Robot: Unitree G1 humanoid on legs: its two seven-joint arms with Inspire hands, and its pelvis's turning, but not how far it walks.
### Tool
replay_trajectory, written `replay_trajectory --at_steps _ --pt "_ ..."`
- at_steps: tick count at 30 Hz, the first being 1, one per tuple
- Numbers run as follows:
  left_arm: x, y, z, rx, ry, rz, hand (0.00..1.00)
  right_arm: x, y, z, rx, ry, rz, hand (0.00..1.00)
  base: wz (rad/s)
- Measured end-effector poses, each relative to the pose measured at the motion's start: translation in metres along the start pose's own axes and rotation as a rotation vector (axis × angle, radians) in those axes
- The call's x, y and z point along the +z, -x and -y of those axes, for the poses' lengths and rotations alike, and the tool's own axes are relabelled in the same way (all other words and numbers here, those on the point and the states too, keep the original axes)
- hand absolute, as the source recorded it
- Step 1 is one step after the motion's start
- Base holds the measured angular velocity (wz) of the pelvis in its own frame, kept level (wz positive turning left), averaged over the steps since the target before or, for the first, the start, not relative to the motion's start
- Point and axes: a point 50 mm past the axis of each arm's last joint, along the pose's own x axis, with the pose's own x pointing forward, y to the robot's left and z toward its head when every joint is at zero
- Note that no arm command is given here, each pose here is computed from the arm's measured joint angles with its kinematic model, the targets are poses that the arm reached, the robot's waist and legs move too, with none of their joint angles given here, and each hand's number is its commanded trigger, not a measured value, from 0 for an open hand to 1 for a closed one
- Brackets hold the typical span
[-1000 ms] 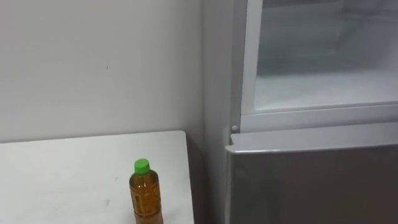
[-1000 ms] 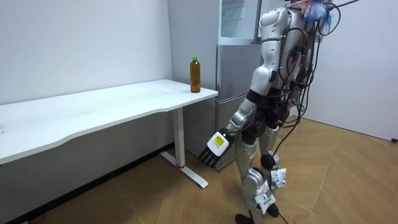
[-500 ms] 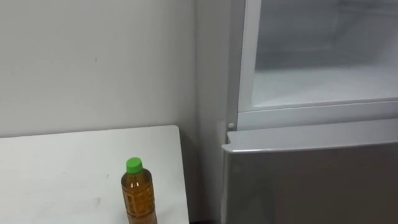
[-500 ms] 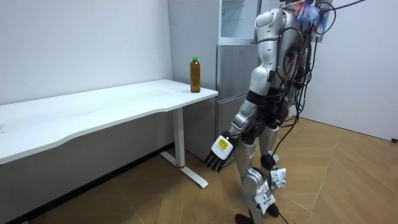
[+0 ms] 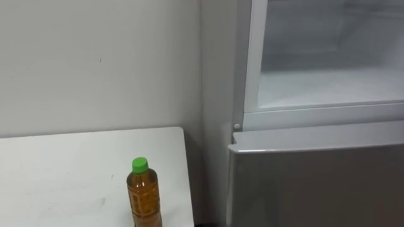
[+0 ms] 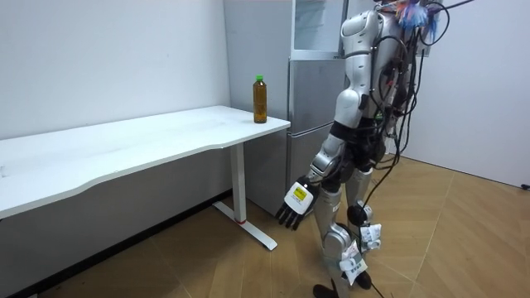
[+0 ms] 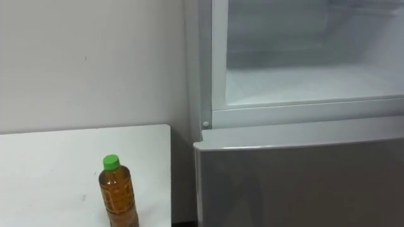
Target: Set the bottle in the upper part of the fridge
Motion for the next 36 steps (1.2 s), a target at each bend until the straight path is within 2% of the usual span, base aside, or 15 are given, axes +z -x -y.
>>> replay_trajectory --at_steps 6,8,14,18,25,36 --pt "0.003 -0.001 -0.003 -0.006 0.020 0.006 0.00 0.059 0.001 -0.019 0.108 0.072 0.249 0.00 0.00" --pt "0.004 -0.001 -0.004 -0.015 0.027 0.007 0.00 0.083 0.009 -0.028 0.160 0.091 0.367 0.00 -0.02" --pt "0.006 -0.002 -0.005 -0.041 0.023 0.015 0.00 0.123 0.026 -0.046 0.259 0.132 0.554 0.00 -0.01" --pt "0.006 -0.001 -0.004 -0.052 0.024 0.018 0.00 0.123 0.028 -0.049 0.278 0.137 0.558 0.00 -0.03" --pt "0.010 -0.002 -0.002 -0.064 0.026 0.030 0.00 0.140 0.048 -0.051 0.310 0.175 0.596 0.00 -0.05" --pt "0.005 -0.001 -0.003 -0.060 0.027 0.011 0.00 0.163 0.066 -0.052 0.333 0.248 0.672 0.00 -0.03"
